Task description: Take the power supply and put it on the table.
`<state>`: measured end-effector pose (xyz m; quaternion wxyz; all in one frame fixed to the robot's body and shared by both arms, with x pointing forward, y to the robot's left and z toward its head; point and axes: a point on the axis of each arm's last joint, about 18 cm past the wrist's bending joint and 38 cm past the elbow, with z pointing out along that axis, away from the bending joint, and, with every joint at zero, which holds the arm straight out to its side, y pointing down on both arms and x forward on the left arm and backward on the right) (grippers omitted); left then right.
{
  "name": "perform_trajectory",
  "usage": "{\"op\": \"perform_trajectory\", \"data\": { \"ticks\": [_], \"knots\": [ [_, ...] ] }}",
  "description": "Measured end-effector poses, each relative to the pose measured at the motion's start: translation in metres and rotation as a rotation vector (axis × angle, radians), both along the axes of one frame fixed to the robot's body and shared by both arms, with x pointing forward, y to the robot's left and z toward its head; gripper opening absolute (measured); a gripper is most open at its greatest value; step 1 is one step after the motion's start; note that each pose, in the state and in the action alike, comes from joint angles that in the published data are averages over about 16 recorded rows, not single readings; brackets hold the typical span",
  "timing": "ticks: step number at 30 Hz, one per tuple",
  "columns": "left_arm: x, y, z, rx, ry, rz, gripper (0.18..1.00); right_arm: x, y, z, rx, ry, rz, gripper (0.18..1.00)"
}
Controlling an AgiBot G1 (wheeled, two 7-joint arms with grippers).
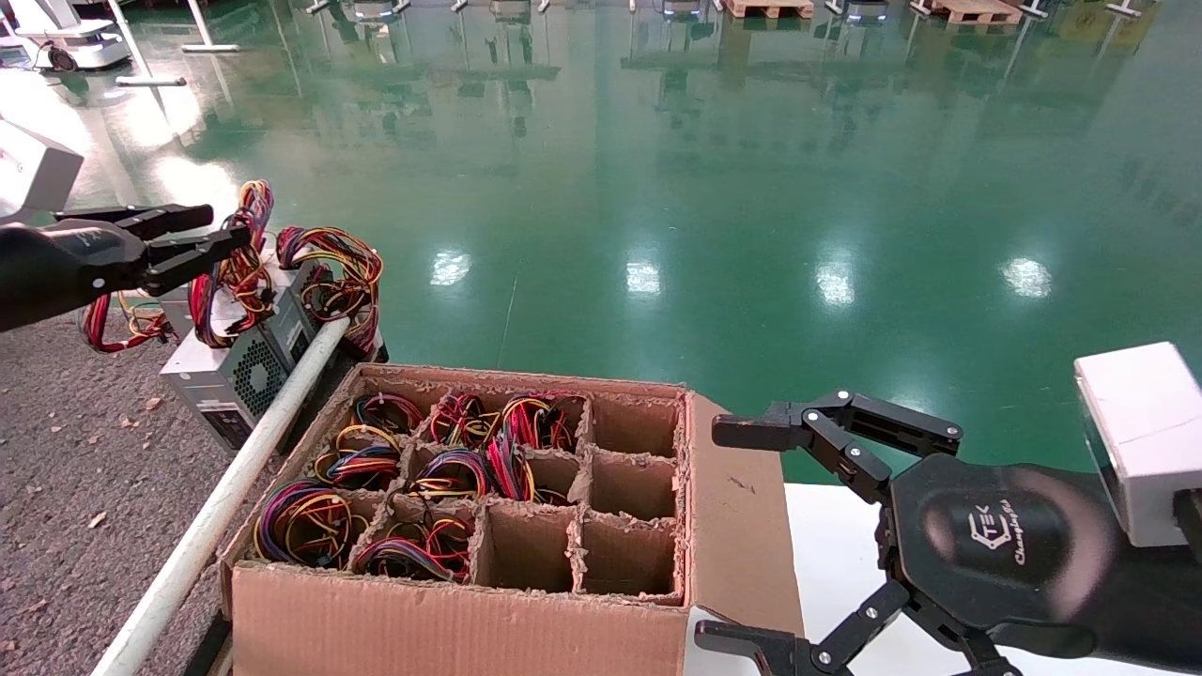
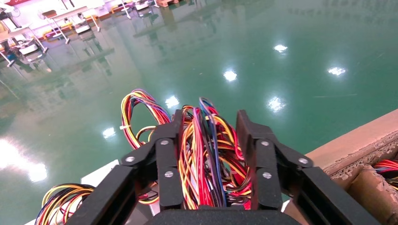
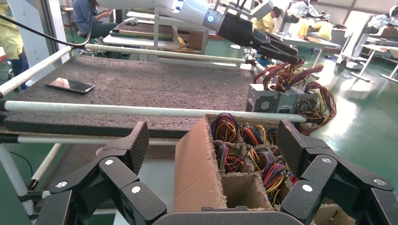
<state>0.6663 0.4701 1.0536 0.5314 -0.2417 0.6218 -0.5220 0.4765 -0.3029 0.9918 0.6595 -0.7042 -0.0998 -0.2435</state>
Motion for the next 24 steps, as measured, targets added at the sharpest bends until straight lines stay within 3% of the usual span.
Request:
{"op": "perform_trajectory", "data": {
  "ticks": [20, 24],
  "knots": [
    [-0.0001, 0.0005, 0.0002, 0.0, -0.001, 0.002, 0.832, 0.0, 0.0, 0.0, 0.0, 0.0, 0.0, 1.0],
    [-0.0001, 0.0005, 0.0002, 0.001, -0.001, 0.002, 0.888, 0.0, 0.0, 0.0, 0.0, 0.0, 0.0, 1.0]
  ]
}}
